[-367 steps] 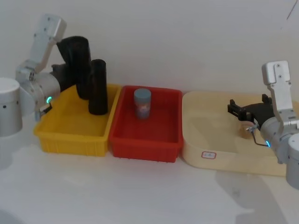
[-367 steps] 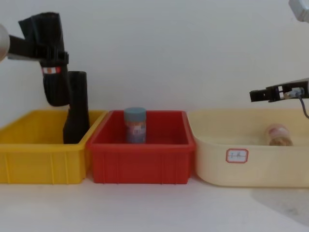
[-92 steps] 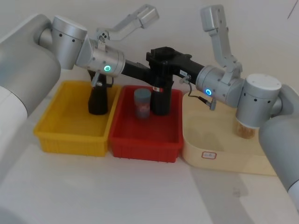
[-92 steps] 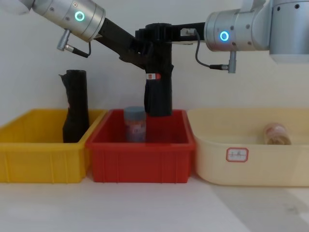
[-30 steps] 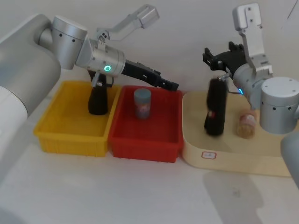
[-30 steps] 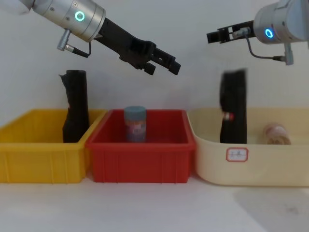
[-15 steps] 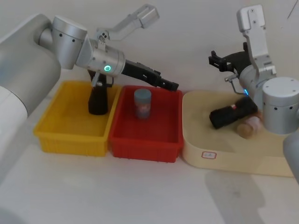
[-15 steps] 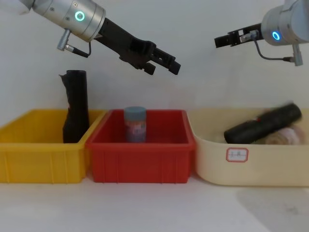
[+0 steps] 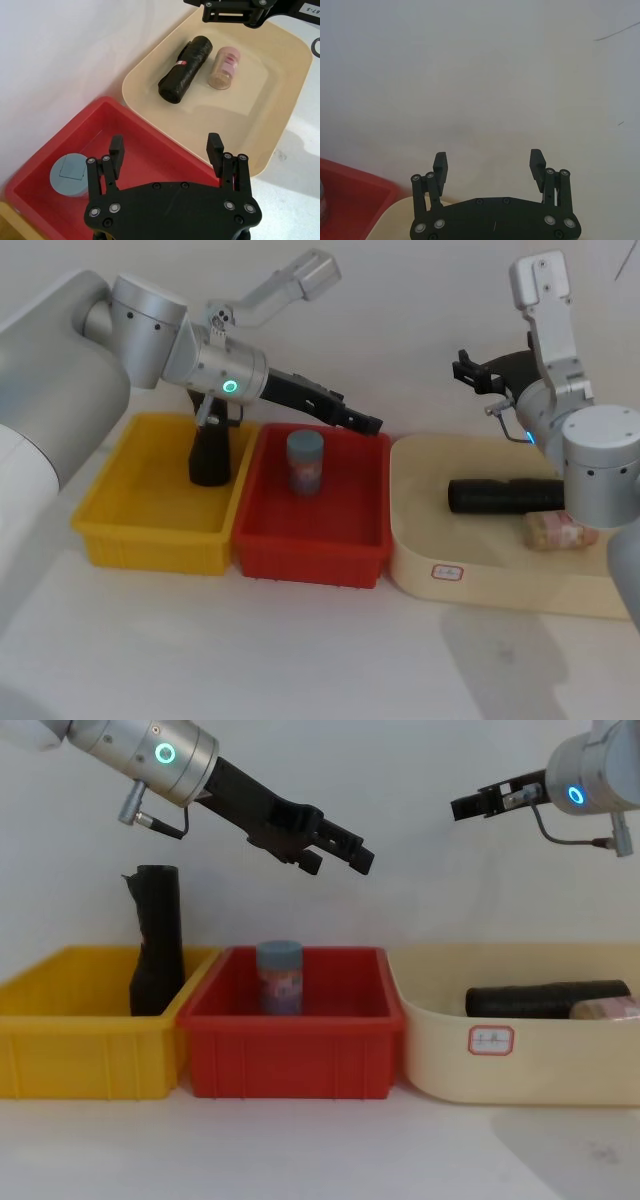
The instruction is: Pick up the garbage bag with the one hand and transfer it to the other hand.
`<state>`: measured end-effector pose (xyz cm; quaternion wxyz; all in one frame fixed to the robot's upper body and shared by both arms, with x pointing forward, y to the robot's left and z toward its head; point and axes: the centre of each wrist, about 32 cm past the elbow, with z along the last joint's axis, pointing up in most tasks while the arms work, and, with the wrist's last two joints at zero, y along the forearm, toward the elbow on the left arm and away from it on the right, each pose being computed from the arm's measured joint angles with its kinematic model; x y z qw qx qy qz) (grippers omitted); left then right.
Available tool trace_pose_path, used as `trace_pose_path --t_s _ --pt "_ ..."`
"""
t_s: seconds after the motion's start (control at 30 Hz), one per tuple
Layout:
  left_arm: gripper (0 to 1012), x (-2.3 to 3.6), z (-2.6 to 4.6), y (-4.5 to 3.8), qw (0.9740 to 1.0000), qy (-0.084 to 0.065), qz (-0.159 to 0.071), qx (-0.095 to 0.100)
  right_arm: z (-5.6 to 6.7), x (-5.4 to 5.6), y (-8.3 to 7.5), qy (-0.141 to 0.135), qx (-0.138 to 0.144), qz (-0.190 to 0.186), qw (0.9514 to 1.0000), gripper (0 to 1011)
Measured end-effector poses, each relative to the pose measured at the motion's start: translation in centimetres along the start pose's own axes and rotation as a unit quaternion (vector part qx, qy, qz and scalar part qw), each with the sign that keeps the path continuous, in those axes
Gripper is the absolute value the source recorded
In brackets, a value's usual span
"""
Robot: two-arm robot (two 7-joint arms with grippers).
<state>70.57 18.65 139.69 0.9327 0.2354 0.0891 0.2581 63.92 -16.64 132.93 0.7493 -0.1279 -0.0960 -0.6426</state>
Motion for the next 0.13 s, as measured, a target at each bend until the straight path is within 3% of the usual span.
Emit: trace_pose_path --t_s 0.13 --pt "1000 0.00 0.00 0.00 1.0000 0.000 0.000 0.000 -0.01 0.02 0.00 -0.001 0.000 -0.001 1.0000 1000"
